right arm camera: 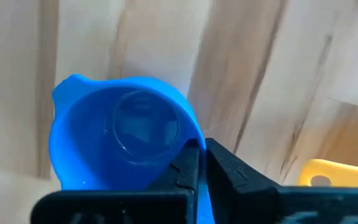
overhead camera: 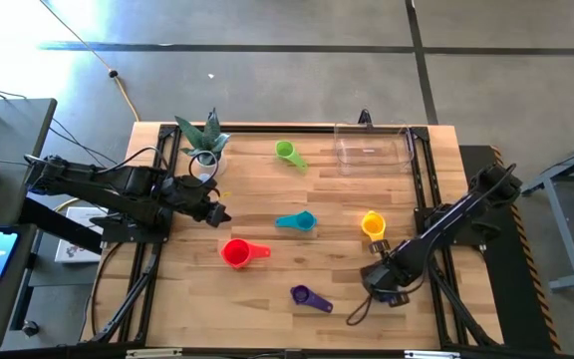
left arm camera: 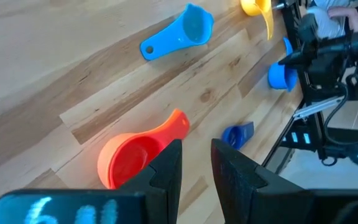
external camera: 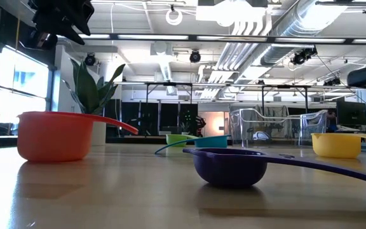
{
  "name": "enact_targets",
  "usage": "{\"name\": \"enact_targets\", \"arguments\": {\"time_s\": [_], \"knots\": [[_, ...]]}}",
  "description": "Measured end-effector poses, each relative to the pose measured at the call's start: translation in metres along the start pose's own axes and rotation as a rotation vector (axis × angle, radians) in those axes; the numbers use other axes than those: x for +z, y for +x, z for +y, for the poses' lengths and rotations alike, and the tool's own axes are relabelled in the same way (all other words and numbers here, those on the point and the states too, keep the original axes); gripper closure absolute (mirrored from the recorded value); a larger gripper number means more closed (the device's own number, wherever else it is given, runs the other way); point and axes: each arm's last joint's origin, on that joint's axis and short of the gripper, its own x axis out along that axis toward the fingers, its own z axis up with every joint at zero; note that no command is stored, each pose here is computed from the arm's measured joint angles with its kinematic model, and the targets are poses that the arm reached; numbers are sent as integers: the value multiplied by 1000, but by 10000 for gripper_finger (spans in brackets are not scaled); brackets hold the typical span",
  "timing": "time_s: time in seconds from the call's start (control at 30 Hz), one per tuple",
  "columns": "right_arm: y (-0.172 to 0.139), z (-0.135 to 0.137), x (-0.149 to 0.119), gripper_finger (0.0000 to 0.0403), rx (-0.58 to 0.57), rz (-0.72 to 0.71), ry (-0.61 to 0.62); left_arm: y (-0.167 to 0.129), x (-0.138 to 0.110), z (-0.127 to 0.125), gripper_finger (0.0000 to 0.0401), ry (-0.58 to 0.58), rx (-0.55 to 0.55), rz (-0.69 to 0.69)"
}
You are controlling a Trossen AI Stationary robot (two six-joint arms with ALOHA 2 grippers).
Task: Nest measuring cups in basket
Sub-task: Stack the blue measuring cup into the red measuring cup
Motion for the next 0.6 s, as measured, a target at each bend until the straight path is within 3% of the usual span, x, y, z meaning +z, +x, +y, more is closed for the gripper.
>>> {"name": "enact_targets", "arguments": {"time_s": [0.27,0.6], "knots": [[-22,-6,24,400,34,-86,268,0,-2,2,325,46,1,62],[-69,-26,59,402,43,-247,653,-3,-15,17,325,107,164,170]]}}
